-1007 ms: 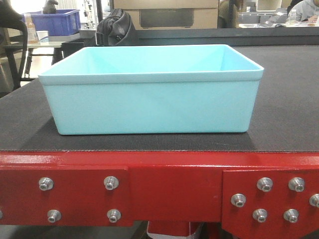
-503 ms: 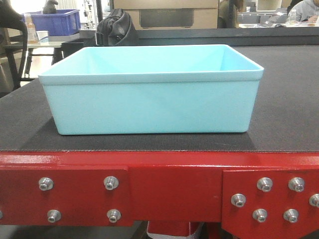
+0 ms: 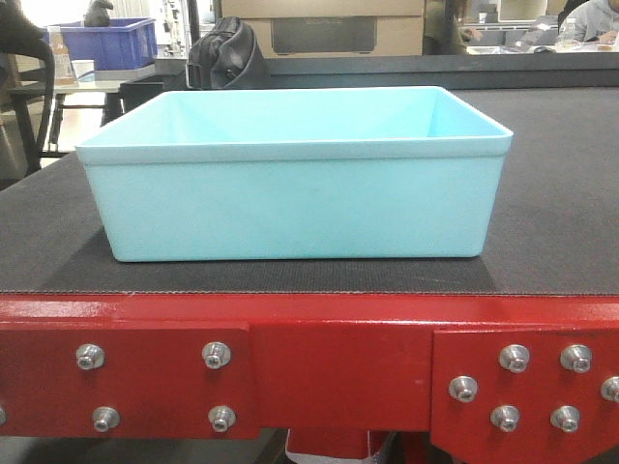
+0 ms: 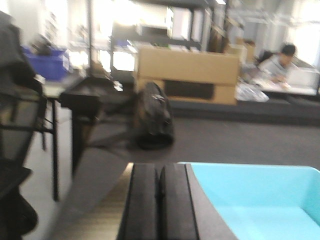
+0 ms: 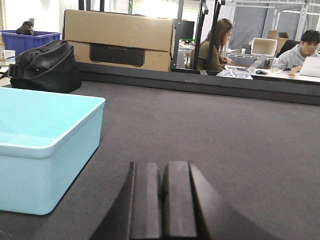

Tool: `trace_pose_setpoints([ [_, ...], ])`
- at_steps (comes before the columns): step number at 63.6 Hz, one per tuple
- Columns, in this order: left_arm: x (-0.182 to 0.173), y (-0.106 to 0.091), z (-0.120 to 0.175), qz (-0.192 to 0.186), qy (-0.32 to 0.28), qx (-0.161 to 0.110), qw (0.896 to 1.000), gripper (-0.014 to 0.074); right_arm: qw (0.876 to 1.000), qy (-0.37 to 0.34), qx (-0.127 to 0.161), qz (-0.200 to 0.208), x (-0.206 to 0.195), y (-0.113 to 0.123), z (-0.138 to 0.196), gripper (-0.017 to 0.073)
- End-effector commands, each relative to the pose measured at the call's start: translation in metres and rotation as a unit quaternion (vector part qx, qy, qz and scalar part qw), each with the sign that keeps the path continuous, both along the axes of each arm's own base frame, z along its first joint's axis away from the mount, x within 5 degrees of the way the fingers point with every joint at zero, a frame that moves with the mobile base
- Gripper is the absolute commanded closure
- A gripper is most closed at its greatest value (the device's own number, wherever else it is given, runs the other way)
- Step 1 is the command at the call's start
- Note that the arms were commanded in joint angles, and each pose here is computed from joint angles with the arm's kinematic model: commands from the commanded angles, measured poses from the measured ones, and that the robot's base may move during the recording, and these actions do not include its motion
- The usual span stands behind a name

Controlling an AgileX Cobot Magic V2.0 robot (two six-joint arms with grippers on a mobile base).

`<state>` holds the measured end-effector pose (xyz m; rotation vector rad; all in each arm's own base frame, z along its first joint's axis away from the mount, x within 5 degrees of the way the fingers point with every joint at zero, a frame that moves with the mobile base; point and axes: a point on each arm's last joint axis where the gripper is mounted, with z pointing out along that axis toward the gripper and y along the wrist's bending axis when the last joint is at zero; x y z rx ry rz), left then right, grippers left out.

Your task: Fetch blue bin and place on conveyor start

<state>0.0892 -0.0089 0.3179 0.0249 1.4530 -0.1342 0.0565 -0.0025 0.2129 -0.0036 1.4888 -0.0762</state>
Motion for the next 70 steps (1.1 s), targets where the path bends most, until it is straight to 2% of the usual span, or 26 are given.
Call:
trace_pose_setpoints([
  [1,-0.009,0.004,-0.015,0.022,-0.034,0.002,0.999,0.0704,1.0,-0.008,0.001,-0.003,-0.001,0.0,0.001,0.0726],
  [15,-0.025,0.007,-0.067,0.037,-0.011,0.019,0.999,0.0704,1.0,-0.008,0.001,-0.003,-0.001,0.0,0.001,0.0726],
  [26,-0.034,0.007,-0.098,0.038,-0.019,0.012,0.999,0.0704,1.0,-0.008,0.001,-0.003,-0.001,0.0,0.001,0.0726],
  [38,-0.033,0.008,-0.106,0.04,0.022,0.012,0.999,0.0704,1.0,-0.008,0.001,-0.003,-0.001,0.0,0.001,0.0726],
  [70,-0.033,0.008,-0.106,0.04,0.022,0.012,0.999,0.0704,1.0,-0.008,0.001,-0.003,-0.001,0.0,0.001,0.0726],
])
